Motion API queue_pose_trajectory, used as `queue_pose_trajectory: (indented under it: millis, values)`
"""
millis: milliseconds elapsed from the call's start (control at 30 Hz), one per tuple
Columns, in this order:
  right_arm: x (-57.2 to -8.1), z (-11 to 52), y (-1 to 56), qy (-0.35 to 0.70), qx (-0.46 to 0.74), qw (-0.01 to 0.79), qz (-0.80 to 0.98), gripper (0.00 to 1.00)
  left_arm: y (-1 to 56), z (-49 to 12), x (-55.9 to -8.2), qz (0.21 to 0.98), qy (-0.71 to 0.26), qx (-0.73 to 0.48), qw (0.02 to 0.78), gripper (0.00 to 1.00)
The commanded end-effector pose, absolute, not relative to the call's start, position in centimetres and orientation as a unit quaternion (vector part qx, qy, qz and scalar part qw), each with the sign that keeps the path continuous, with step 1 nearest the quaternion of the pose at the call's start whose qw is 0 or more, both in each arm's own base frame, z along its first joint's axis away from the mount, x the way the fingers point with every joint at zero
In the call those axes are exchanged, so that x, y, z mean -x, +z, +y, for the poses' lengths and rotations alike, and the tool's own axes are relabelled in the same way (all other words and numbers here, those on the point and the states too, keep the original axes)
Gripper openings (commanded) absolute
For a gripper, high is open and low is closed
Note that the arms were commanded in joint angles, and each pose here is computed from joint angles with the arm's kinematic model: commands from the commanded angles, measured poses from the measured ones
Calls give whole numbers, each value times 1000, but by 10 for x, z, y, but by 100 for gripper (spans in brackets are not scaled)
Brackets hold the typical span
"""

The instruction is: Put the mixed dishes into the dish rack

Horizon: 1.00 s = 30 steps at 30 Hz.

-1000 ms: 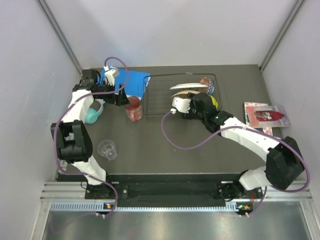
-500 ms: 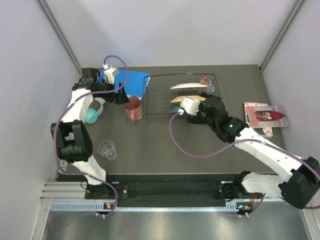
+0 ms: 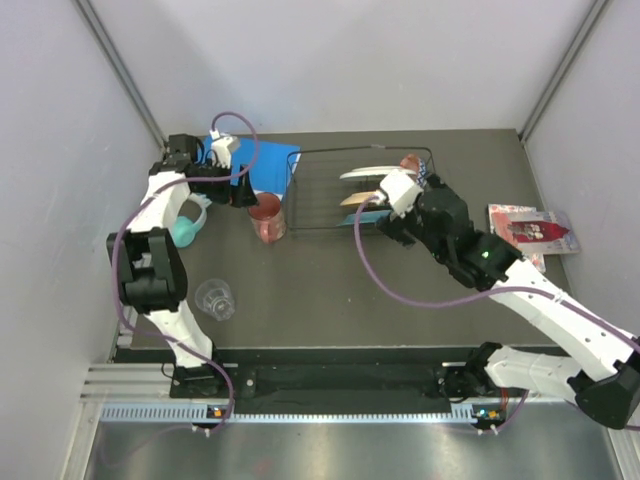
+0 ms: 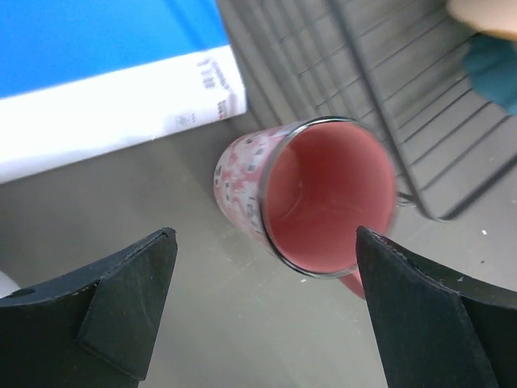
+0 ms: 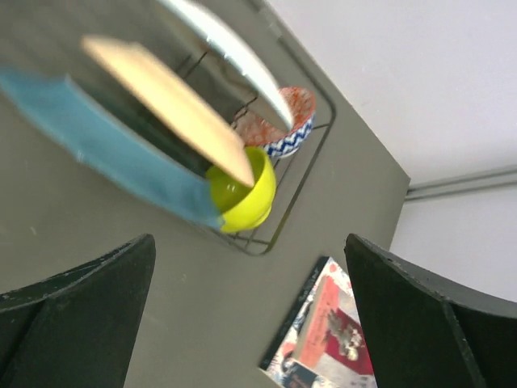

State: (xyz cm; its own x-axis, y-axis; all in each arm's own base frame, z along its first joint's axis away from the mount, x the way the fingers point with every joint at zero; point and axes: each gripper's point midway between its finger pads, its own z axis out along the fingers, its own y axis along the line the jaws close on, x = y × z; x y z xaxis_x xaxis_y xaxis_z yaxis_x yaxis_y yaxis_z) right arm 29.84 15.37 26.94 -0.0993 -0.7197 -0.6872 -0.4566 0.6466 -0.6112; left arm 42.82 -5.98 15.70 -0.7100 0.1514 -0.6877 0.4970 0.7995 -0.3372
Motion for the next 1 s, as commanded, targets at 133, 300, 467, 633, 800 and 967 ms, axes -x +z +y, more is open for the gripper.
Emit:
queue_pose_trajectory:
  millis: [133,300,467,633,800,967]
  values:
    - [-299,157,315,-44,212,577,787,100,113,-52,-435,909,-240,-184,286,79]
    - [-301,155,316,-7,149,593,792,99,98,-67,-434,910,-222,-213,277,58]
    - [-328,113,294,-29,16,570,821,100,100,-83,-432,907,-234,-224,271,0]
    - [-341,107,286,-4,-21,569,822,99,110,-82,-420,903,-231,-240,273,0]
    - [-350,110,273,23,-27,555,831,100,102,-79,-396,906,-226,-252,253,0]
    - [-350,109,257,13,-26,536,843,100,85,-92,-381,909,-244,-250,228,4]
